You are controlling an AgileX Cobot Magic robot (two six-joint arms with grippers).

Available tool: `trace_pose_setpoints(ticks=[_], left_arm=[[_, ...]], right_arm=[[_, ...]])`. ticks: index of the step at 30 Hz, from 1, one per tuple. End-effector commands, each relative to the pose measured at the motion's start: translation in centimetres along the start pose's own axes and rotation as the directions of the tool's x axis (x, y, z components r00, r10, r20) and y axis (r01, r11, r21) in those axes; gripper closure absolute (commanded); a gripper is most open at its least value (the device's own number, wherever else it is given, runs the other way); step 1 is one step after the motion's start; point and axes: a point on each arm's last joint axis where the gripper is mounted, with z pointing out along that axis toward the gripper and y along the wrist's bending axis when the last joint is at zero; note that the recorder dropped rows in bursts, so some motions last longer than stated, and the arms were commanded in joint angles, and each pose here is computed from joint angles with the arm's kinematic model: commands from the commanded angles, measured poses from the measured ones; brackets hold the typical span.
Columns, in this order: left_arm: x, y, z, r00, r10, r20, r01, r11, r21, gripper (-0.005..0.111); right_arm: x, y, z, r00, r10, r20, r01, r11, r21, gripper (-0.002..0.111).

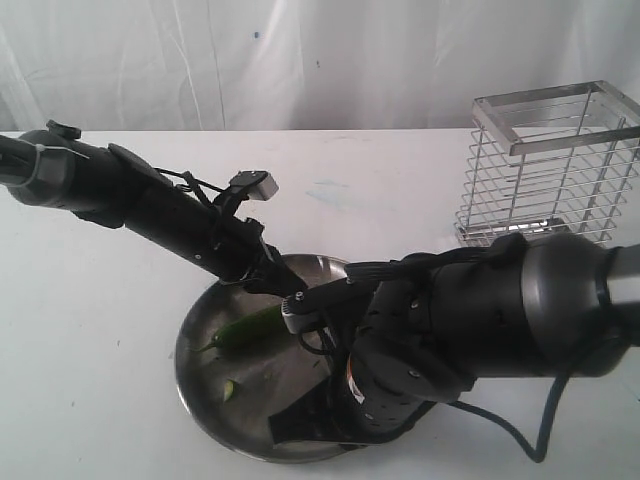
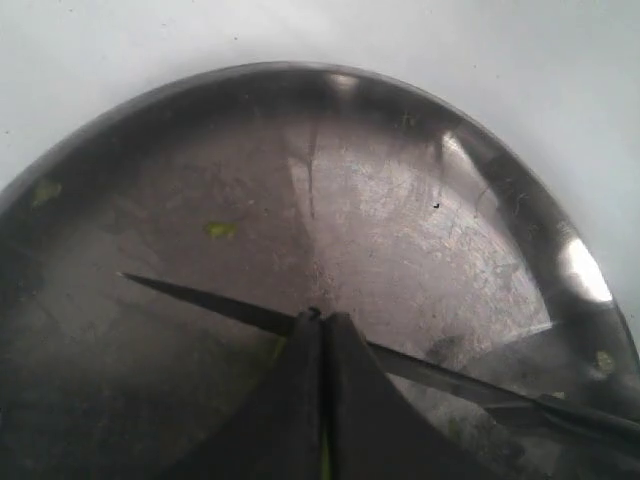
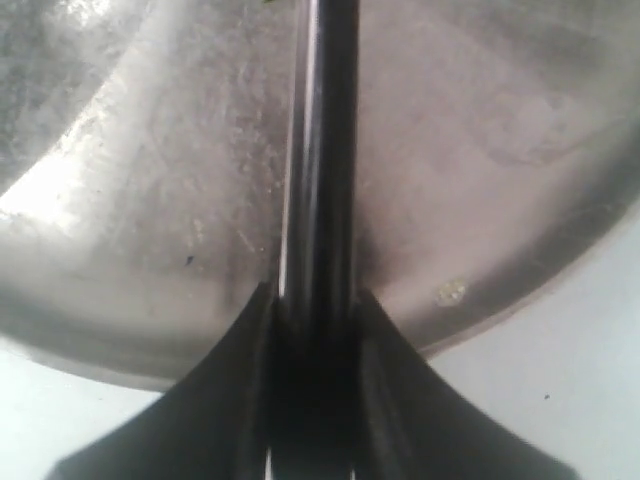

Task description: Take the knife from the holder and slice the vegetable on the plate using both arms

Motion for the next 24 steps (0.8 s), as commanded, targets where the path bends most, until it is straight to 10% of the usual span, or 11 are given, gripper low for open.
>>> trace_pose_setpoints(ticks=[1,24], left_arm=[[1.0,0.3,0.7,0.998,-0.008,-0.055,0.009,1.0,0.018,0.107],[-0.6,-0.6,-1.1,1.0,-0.008,0.017,0.008,1.0,-0.017,0.107]], right_arm=[[-0.2,-0.1,0.0,1.0,-0.008,0.009,0.008,1.0,-0.001,0.108],[0.2,0.1,-0.1,0.998,-0.046,-0.036,0.045,0.999,-0.026,0.108]])
